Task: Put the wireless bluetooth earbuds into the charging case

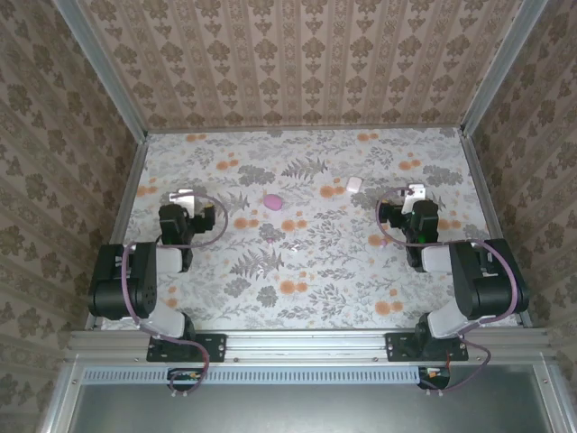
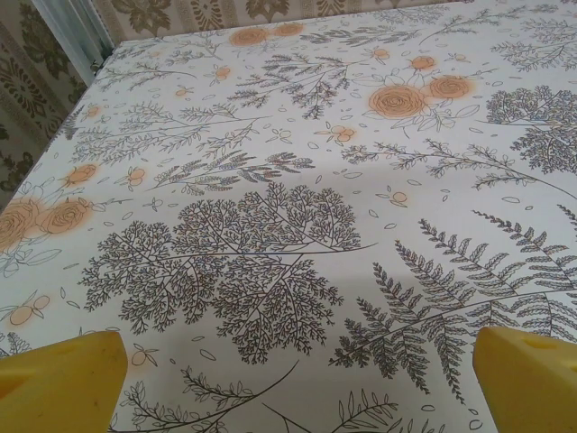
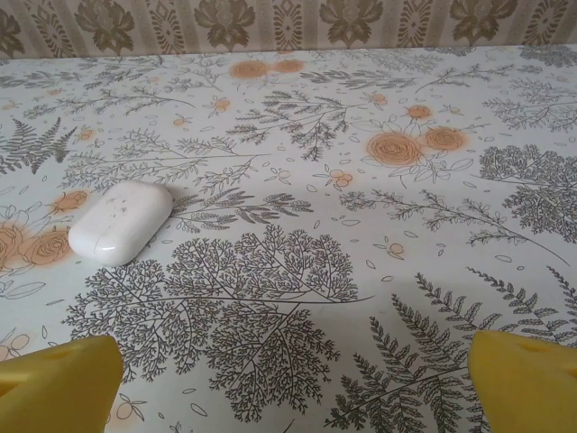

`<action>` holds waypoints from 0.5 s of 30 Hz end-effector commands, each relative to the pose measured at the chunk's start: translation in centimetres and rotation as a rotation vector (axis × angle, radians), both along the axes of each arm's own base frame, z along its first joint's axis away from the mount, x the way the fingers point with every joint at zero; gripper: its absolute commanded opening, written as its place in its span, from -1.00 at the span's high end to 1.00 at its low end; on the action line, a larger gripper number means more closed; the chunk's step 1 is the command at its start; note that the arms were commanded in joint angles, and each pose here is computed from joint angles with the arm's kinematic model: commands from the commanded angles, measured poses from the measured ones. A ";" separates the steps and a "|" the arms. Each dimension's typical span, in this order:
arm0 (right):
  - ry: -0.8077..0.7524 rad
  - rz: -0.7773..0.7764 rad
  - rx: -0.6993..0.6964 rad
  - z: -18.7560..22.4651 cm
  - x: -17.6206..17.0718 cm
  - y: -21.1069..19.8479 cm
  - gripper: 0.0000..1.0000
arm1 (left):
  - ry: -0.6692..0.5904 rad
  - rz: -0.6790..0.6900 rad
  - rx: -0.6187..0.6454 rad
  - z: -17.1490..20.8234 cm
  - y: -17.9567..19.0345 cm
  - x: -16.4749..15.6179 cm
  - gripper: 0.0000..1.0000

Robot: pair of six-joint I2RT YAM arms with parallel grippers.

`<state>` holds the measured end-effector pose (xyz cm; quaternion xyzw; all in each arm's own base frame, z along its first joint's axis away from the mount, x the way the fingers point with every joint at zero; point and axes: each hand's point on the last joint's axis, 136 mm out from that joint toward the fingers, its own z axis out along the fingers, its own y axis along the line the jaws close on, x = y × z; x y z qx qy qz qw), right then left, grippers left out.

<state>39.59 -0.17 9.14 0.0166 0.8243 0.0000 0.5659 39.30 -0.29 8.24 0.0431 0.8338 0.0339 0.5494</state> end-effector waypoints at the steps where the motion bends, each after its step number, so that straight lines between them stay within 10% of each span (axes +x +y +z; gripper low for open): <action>1: -0.013 0.011 0.005 0.6 0.4 0.1 -1.00 | -0.034 0.009 -0.009 1.0 0.1 0.6 -1.00; 15: -0.011 0.010 0.013 0.5 0.5 0.1 -1.00 | -0.036 0.012 -0.011 1.1 0.1 0.6 -1.00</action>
